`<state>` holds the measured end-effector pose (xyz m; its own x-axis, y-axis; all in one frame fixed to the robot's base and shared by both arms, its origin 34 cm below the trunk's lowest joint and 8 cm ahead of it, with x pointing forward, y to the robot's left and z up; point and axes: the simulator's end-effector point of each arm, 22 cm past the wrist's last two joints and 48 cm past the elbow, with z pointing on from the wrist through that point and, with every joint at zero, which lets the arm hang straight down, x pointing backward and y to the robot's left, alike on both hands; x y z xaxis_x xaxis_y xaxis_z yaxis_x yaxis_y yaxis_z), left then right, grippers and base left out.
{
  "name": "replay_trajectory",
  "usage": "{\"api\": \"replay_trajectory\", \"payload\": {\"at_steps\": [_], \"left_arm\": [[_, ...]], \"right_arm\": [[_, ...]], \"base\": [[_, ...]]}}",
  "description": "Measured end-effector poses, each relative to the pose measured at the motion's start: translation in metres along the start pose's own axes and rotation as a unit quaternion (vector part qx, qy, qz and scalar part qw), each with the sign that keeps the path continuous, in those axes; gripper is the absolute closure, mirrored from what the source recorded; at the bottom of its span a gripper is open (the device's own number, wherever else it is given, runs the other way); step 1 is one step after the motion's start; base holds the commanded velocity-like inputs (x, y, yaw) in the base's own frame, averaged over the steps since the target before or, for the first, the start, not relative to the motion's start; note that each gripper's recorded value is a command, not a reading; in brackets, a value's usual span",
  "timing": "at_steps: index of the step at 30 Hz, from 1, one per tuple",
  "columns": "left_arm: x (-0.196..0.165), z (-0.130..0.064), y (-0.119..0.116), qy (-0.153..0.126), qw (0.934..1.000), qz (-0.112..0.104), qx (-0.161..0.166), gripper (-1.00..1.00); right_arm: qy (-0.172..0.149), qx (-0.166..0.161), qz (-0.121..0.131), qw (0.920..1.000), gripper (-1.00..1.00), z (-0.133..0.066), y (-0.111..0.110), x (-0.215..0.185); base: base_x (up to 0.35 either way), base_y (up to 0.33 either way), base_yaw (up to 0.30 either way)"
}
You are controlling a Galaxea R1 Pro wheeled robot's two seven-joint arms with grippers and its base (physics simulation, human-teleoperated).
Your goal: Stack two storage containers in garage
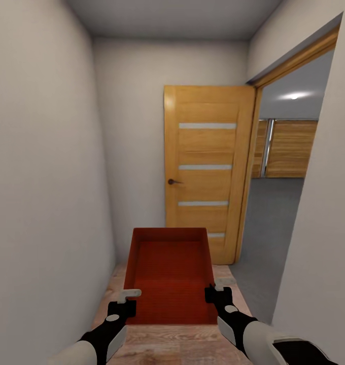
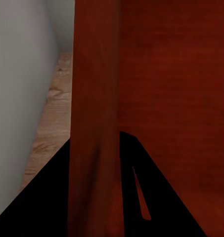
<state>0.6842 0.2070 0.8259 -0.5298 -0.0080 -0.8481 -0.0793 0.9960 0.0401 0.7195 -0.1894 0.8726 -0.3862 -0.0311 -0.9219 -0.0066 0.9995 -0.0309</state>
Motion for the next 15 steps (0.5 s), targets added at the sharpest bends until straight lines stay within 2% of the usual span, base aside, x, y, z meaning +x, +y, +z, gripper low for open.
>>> {"api": "replay_trajectory", "payload": {"at_steps": [11, 15], "left_arm": [[0.0, 0.0, 0.0, 0.0, 1.0, 0.0, 0.0, 1.0], [0.0001, 0.0004, 0.0001, 0.0, 1.0, 0.0, 0.0, 1.0]], "right_arm": [[0.0, 0.0, 0.0, 1.0, 1.0, 0.0, 0.0, 0.0], [0.0, 0.0, 0.0, 1.0, 1.0, 0.0004, 0.0001, 0.0002]], "base": [[0.32, 0.0, 0.0], [0.115, 0.0, -0.014]]}}
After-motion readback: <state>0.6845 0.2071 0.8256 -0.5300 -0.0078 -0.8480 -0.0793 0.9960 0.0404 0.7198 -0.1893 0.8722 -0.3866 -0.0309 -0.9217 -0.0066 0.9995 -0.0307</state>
